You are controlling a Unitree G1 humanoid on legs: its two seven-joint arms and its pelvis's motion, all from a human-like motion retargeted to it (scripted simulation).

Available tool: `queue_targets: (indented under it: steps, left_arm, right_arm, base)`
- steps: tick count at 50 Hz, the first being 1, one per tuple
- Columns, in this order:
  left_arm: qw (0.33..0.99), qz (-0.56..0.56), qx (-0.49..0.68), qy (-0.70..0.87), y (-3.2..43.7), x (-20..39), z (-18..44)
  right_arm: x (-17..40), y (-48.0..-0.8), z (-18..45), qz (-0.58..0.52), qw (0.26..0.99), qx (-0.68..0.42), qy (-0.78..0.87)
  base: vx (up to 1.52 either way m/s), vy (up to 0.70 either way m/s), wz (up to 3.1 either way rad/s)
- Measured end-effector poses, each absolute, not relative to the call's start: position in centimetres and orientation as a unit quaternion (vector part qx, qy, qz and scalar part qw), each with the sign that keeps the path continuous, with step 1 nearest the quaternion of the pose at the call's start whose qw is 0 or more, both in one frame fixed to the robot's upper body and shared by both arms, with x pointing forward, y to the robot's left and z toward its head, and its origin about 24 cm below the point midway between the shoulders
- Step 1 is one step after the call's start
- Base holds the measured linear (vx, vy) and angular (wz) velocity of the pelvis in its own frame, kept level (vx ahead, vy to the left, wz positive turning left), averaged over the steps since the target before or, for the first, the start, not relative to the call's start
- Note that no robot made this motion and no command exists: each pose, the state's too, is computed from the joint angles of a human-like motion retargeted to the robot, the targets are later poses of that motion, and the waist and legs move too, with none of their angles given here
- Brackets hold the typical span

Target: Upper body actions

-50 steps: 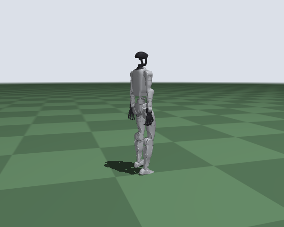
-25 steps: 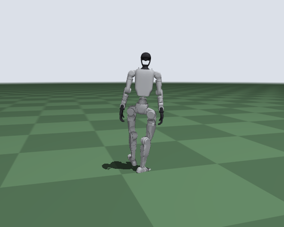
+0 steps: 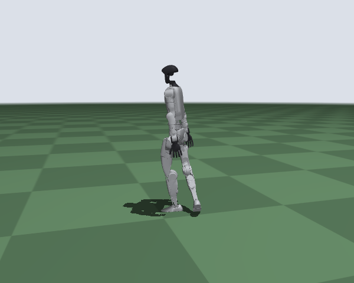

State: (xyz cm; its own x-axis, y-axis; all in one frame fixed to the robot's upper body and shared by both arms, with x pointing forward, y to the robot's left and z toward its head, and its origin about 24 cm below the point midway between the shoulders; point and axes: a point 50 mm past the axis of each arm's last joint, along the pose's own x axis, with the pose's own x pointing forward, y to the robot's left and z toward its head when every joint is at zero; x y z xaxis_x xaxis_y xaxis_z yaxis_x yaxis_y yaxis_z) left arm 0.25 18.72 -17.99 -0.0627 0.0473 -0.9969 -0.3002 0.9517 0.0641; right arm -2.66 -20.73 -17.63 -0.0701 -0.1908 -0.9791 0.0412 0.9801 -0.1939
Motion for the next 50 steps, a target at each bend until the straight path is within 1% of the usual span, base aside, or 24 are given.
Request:
queue_targets:
  steps: [4,10,17,20,25,29,32,41,50]
  left_arm:
    - [0.69,0.083,-0.038,0.718,19.5,0.8,-17.9]
    - [0.71,0.064,0.014,0.701,20.8,2.4,-17.7]
    - [0.715,0.069,0.006,0.696,20.9,2.4,-17.8]
    - [0.707,0.077,-0.001,0.703,21.0,1.6,-17.8]
    - [0.669,0.085,-0.012,0.739,20.7,-0.8,-17.7]
    - [0.67,0.143,-0.06,0.726,19.4,-1.4,-17.9]
    - [0.67,0.148,-0.09,0.722,18.6,-2.0,-18.0]
    - [0.666,0.133,-0.053,0.732,18.9,-2.2,-18.0]
    - [0.693,0.119,-0.032,0.71,19.5,-0.1,-18.0]
  right_arm:
    - [-2.5,-20.9,-17.6,-0.087,0.677,-0.076,0.727]
    - [-1.6,-19.8,-17.9,-0.065,0.688,-0.045,0.722]
    - [0.2,-19.1,-18.0,-0.044,0.709,-0.058,0.701]
    - [0.8,-18.9,-18.1,-0.034,0.717,-0.063,0.694]
    - [0.0,-18.1,-18.1,-0.014,0.706,-0.056,0.706]
    - [0.2,-18.2,-18.1,-0.016,0.707,-0.054,0.705]
    - [0.1,-18.3,-18.1,-0.013,0.705,-0.065,0.706]
    - [0.8,-18.3,-18.1,-0.022,0.714,-0.057,0.698]
    - [0.8,-17.9,-18.2,-0.02,0.715,-0.051,0.697]
  base:
    - [0.35,0.02,2.43]
    - [0.16,-0.12,1.79]
    - [0.08,-0.21,1.55]
    - [0.12,-0.23,1.07]
    - [0.17,-0.15,0.86]
    - [0.02,-0.18,0.77]
    - [0.07,-0.1,0.84]
    - [-0.03,-0.09,0.32]
    - [-0.06,-0.05,0.1]
